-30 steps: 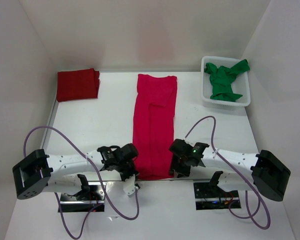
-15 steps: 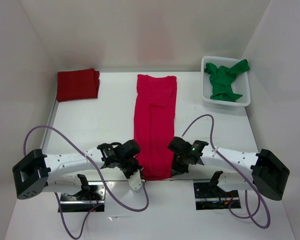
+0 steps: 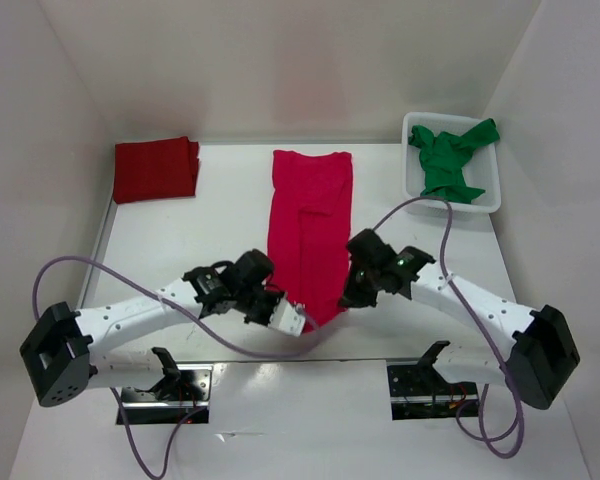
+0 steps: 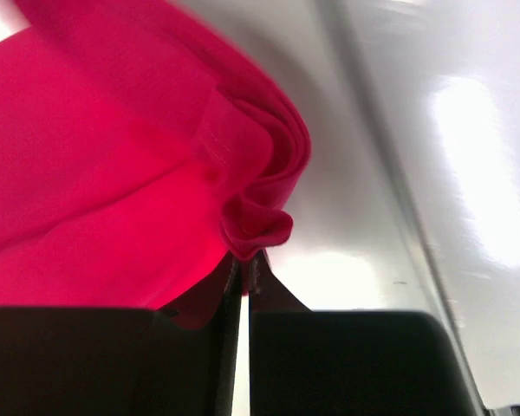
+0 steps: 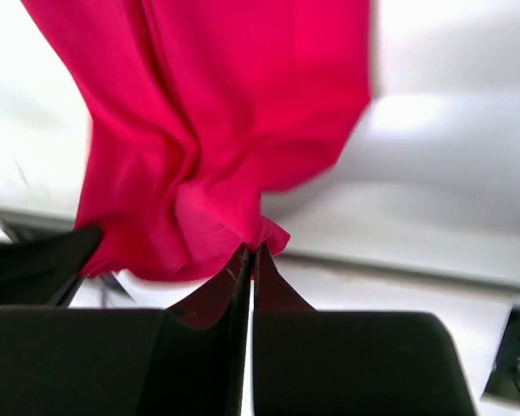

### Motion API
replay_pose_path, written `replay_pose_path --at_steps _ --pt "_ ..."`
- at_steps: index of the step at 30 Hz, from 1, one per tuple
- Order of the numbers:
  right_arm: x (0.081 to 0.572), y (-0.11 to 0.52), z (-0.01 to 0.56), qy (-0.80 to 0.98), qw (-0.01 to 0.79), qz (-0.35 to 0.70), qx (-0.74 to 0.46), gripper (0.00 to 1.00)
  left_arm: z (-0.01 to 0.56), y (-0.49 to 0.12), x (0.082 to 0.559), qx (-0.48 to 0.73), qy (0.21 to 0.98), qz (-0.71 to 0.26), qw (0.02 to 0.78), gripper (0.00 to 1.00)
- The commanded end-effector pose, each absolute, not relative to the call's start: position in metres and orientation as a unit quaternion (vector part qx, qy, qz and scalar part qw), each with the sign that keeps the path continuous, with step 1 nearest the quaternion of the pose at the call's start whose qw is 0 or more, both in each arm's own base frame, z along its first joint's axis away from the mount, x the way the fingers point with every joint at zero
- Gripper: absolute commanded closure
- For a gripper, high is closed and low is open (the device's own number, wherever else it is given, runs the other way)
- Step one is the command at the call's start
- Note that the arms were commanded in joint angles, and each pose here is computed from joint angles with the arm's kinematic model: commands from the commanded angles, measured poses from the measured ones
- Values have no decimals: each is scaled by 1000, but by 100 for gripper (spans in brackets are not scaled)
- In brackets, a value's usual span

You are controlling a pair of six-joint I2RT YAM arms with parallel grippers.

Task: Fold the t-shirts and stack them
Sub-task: Grab the bottom of the folded rectangular tshirt with both arms, then fold the folded rectangular tshirt in 1/3 of the way

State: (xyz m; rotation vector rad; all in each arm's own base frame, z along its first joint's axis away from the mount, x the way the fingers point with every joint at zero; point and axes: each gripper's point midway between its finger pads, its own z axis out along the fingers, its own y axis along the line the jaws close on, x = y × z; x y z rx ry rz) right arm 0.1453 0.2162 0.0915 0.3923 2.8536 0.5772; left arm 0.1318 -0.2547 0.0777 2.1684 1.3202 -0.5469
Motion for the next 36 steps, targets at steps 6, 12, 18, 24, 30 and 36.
replay_pose_path --at_steps 6,12,18,24,30,36 --pt "261 188 121 962 184 173 104 100 166 -275 226 657 600 -222 399 97" --pt "321 189 116 964 188 164 95 100 157 -261 287 620 645 -181 409 97" --pt "364 178 118 956 204 176 118 100 147 -266 323 612 653 -158 417 97" --pt "400 178 114 956 209 173 107 100 136 -256 358 595 667 -128 430 97" --pt "404 183 98 961 191 174 102 100 131 -256 384 579 671 -118 448 96" --pt "408 169 82 963 179 165 119 100 122 -259 393 577 670 -112 452 93"
